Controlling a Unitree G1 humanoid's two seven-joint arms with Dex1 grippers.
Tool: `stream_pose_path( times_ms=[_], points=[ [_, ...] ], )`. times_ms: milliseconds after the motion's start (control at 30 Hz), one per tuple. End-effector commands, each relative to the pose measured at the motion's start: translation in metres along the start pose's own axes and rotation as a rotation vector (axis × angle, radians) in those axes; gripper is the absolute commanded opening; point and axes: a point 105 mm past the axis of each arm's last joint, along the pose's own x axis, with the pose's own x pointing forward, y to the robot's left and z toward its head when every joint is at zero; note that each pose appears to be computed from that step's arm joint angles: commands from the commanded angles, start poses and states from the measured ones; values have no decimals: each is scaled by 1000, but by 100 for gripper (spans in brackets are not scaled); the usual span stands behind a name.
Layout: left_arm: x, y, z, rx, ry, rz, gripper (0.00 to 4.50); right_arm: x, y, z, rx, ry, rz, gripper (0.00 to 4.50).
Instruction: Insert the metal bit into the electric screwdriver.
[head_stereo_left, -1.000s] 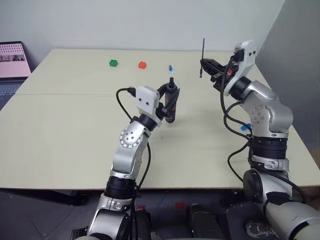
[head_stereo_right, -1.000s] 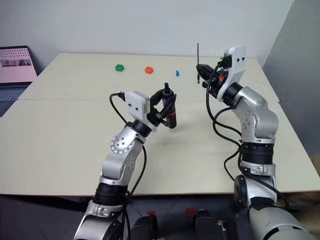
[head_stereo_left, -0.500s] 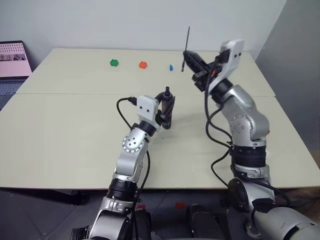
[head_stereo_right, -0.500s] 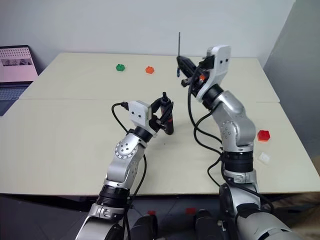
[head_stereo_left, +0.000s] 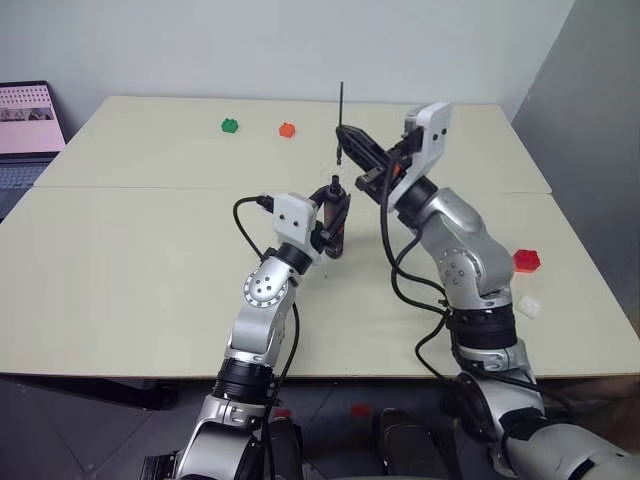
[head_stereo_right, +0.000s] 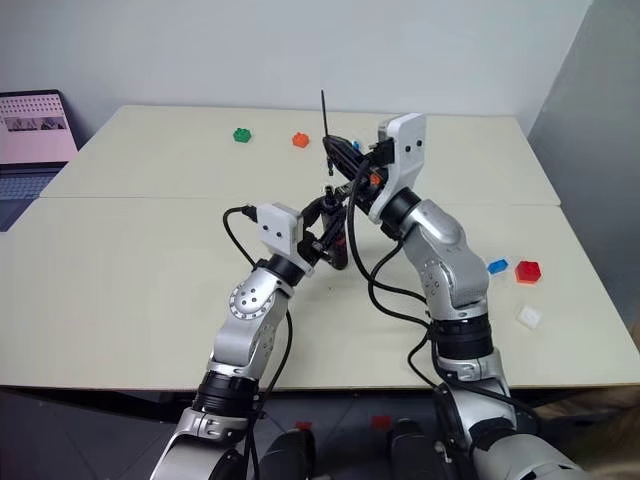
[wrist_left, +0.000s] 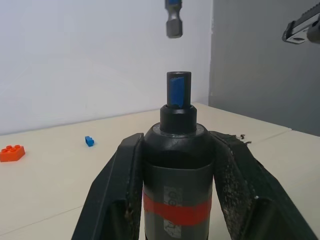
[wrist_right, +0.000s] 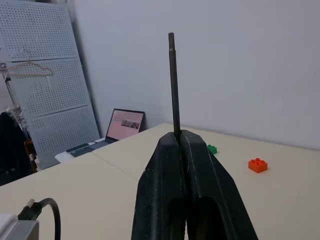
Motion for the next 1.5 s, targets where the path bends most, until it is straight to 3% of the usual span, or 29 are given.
stream_pose_path(
  times_ms=[33,1500],
  points=[
    [0,0,8,20,-31,-2,163,0,12,18,-35,-69,35,0],
    [1,7,8,40,-36,18,163,-9,8,-5,-89,-22,-36,0]
  ],
)
